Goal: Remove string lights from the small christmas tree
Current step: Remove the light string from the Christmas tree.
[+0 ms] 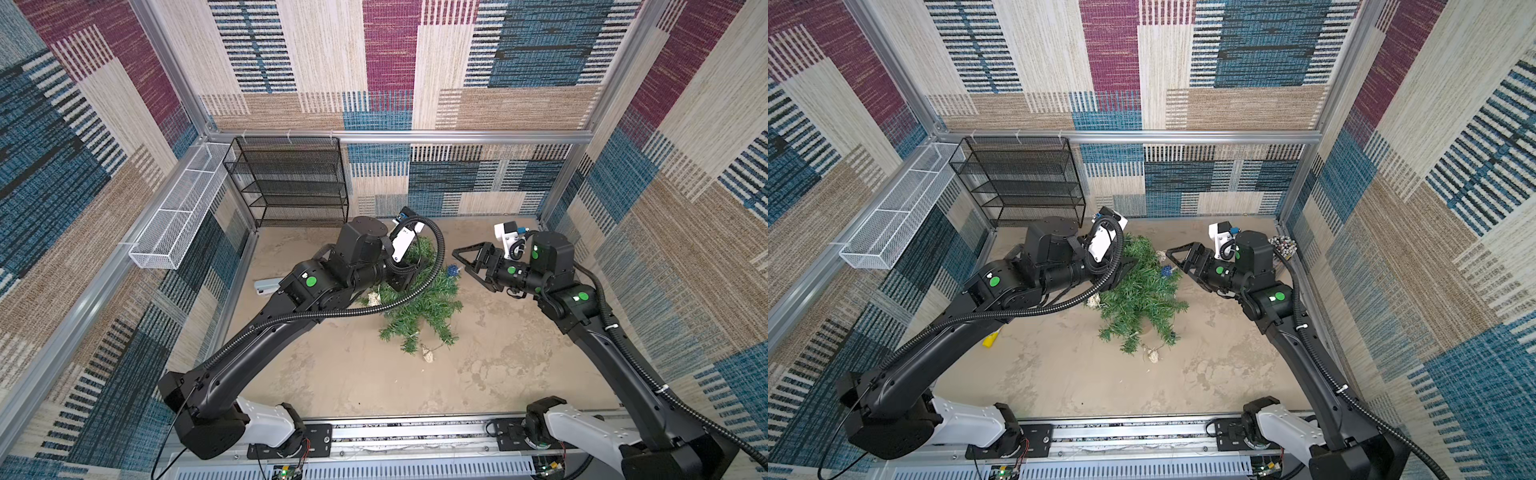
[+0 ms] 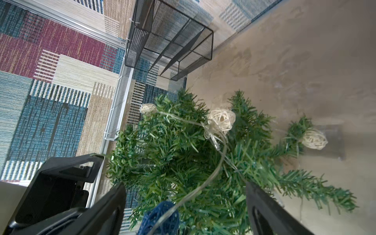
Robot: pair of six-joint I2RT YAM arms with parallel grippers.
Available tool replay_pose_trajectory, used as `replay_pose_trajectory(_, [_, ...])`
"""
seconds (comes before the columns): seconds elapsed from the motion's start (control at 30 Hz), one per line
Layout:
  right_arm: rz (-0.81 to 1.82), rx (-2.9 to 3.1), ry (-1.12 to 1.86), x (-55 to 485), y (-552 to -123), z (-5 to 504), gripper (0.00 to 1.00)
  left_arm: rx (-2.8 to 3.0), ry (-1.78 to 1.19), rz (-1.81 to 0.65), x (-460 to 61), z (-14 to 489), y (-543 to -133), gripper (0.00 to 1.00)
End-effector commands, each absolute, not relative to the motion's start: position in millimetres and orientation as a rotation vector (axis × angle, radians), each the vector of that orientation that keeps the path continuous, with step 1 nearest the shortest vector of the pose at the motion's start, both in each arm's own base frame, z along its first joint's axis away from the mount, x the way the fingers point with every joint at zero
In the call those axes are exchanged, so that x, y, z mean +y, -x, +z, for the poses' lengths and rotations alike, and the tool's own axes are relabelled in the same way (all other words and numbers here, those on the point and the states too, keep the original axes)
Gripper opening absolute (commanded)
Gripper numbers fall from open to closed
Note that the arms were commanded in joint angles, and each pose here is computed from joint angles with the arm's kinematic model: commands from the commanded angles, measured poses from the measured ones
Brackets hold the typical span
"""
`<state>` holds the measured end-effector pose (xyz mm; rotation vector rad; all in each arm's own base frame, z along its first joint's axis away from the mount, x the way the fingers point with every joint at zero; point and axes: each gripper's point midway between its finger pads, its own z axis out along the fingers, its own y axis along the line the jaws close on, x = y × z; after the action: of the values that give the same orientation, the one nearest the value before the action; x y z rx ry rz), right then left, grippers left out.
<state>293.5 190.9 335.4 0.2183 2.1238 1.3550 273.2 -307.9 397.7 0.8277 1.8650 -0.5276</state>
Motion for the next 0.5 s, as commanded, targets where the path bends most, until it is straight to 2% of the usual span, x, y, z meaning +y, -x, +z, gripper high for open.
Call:
replay_pose_trajectory(0.0, [1.457, 2.077, -0.204, 200.8, -294.1, 351.3, 0.89, 1.843, -0.817, -0.560, -311.4, 404.3, -273.5, 0.60])
replay_pose_trajectory(0.13, [1.466, 2.078, -0.186, 204.9, -297.5, 349.8, 0.71, 1.847, -0.820, -0.557, -311.0, 402.2, -273.3, 0.60])
replay_pose_trajectory(0.47, [1.410, 2.074, -0.176, 200.1, -306.3, 344.0, 0.14, 1.850, -0.810, -0.542, -306.5, 399.5, -273.4, 0.60])
